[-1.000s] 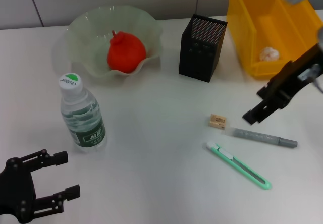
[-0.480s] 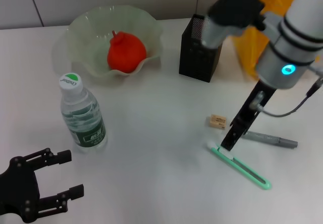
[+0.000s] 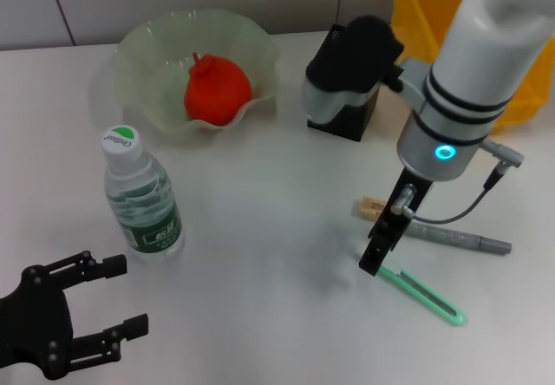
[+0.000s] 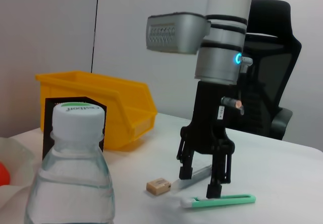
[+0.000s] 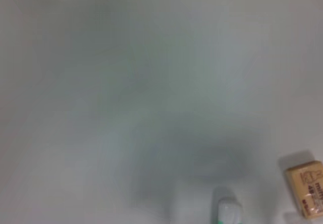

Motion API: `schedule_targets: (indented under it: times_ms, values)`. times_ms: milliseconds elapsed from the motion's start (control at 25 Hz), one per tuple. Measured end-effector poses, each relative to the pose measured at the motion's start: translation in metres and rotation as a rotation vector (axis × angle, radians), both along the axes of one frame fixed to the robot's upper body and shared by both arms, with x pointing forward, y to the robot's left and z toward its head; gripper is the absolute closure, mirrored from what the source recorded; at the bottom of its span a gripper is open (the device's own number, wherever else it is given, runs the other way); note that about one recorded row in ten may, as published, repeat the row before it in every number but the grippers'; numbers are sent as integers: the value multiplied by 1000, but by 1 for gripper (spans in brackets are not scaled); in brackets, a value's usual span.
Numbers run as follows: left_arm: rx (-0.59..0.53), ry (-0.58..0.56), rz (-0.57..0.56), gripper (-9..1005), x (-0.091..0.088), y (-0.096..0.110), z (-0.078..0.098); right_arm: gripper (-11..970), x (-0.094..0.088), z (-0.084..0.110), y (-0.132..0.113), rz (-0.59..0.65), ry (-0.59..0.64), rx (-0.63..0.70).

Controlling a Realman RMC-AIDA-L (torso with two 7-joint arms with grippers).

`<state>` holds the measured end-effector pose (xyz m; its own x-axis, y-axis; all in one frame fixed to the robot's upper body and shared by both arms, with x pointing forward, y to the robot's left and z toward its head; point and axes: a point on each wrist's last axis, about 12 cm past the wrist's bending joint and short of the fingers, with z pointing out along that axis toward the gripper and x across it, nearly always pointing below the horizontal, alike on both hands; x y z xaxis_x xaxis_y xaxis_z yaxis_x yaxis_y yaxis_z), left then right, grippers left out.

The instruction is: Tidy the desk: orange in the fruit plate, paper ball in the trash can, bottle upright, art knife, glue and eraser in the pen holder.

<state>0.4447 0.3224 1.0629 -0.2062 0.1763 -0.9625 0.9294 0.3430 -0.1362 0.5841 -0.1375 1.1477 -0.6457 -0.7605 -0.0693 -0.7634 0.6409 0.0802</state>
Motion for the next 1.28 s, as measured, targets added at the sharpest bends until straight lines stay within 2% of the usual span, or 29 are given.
schedule_targets:
  times_ms: [520,1240,1280]
  values:
    - [5,-5,2,222,2,0,0,295,-8,-13,14,27,-6,-31]
    - [5,-7,12,226,2,1,0,303,-11,-19,14,32,5,-63]
    - [5,-7,12,226,2,1,0,381,-11,-20,14,31,4,-62]
